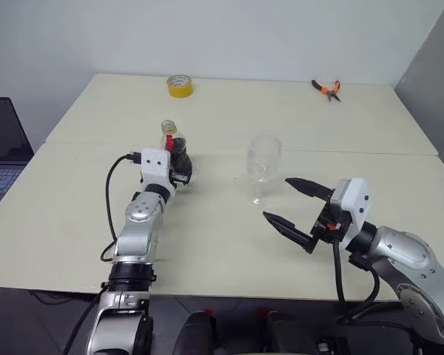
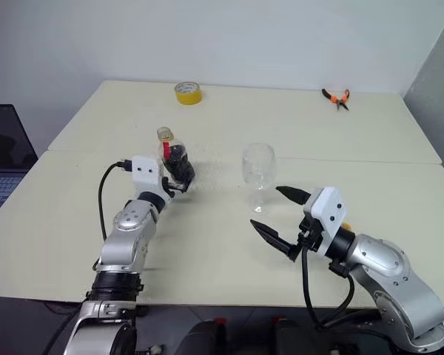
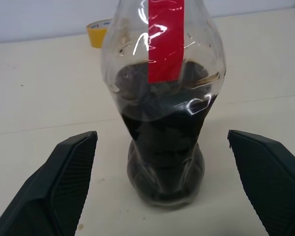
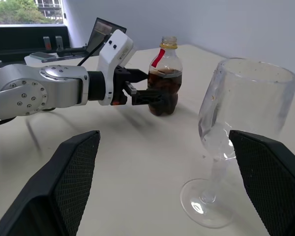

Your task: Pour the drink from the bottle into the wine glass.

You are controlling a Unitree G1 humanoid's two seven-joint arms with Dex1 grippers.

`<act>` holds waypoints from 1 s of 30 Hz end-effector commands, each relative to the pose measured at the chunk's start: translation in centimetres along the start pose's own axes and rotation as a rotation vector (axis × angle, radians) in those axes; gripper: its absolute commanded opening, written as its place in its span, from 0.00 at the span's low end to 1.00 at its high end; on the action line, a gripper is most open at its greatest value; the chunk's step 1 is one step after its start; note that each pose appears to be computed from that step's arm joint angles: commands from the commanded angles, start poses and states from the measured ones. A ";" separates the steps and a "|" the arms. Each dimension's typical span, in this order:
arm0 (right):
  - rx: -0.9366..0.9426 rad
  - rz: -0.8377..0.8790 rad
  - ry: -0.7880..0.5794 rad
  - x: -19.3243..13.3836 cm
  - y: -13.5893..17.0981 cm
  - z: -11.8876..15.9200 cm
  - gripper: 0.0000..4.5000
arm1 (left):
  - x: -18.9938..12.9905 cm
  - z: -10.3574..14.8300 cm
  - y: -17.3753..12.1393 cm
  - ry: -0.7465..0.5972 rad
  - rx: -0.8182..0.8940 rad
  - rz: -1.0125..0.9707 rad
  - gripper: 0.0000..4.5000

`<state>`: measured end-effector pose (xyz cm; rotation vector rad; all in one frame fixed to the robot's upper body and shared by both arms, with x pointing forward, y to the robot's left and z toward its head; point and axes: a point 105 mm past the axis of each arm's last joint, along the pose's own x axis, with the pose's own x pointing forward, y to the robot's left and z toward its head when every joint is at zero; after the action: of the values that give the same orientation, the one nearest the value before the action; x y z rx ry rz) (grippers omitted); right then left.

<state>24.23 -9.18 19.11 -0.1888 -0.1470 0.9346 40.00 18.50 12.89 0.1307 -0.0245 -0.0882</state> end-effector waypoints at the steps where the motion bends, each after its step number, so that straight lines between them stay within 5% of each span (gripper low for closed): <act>1: -0.047 0.012 -0.047 0.1 0.4 1.7 1.00 | 1.1 1.5 -0.1 -0.053 -0.022 -0.006 1.00; 6: -0.049 0.007 -0.046 0.1 0.4 1.8 1.00 | 2.0 2.1 -0.3 -0.076 -0.032 -0.026 1.00; 9: -0.051 -0.002 -0.048 0.1 0.3 1.8 1.00 | 2.3 2.3 -0.1 -0.083 -0.042 -0.022 0.87; 18: -0.071 -0.018 -0.062 0.1 0.3 2.3 1.00 | 2.4 2.9 -0.1 -0.105 -0.029 -0.039 0.23; 30: -0.061 -0.077 -0.112 1.0 -0.4 4.1 1.00 | 1.8 10.3 -6.3 -0.375 0.326 -0.366 0.16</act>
<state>24.82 -8.52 22.04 -0.1989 -0.2400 0.8598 41.54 12.05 19.28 0.3810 -0.2677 -0.4326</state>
